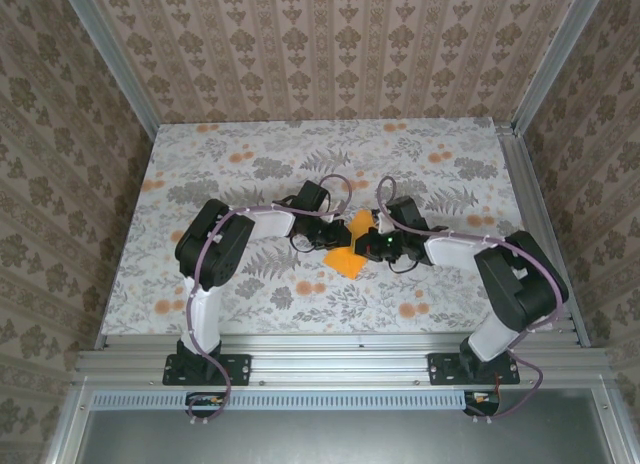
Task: Fold a paper plane with a square sheet of paper (pick it up from the middle)
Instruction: Fold the triangle a second time at the center of the table.
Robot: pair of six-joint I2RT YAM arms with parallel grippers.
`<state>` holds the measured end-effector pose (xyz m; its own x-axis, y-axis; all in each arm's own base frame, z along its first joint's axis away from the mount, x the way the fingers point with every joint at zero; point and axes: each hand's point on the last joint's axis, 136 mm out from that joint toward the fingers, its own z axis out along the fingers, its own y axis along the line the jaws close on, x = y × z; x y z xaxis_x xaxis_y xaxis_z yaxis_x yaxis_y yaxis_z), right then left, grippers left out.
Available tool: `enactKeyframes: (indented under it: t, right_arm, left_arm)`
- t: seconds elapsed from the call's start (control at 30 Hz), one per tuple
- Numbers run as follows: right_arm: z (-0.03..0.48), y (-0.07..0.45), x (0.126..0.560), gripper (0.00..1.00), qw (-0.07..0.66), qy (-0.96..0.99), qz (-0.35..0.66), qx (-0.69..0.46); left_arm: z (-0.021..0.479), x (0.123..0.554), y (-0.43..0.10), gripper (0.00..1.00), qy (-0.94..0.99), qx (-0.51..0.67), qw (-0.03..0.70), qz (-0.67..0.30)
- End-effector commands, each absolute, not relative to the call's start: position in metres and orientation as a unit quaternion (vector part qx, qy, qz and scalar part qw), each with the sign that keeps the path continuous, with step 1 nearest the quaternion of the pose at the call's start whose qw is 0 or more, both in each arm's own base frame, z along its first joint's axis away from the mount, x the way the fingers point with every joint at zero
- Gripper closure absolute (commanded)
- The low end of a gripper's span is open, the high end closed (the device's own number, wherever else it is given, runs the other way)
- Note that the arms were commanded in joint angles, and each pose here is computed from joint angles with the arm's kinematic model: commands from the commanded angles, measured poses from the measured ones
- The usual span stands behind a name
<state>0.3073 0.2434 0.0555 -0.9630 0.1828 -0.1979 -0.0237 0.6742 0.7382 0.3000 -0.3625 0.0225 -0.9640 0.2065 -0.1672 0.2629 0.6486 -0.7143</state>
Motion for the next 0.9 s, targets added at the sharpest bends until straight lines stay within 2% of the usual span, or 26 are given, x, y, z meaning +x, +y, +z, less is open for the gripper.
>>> enactKeyframes:
  t: [0.0, 0.2, 0.6, 0.73, 0.87]
  right_arm:
    - [0.052, 0.251, 0.318, 1.00, 0.116, 0.902, 0.414, 0.043]
    - [0.031, 0.244, 0.322, 1.00, 0.102, 0.913, 0.391, 0.044]
    - [-0.005, 0.216, 0.304, 1.00, 0.080, 0.944, 0.317, 0.038]
    - [-0.008, 0.209, 0.296, 1.00, 0.078, 0.949, 0.303, 0.036]
    - [0.012, 0.221, 0.294, 1.00, 0.091, 0.934, 0.344, 0.036]
  left_arm:
    - [-0.005, 0.300, -0.336, 0.88, 0.930, 0.115, 0.035, -0.348]
    - [-0.007, 0.299, -0.329, 0.88, 0.932, 0.109, 0.035, -0.345]
    - [-0.006, 0.303, -0.329, 0.88, 0.931, 0.106, 0.038, -0.348]
    - [-0.002, 0.304, -0.332, 0.88, 0.928, 0.106, 0.038, -0.356]
    - [0.000, 0.306, -0.334, 0.88, 0.927, 0.108, 0.039, -0.358]
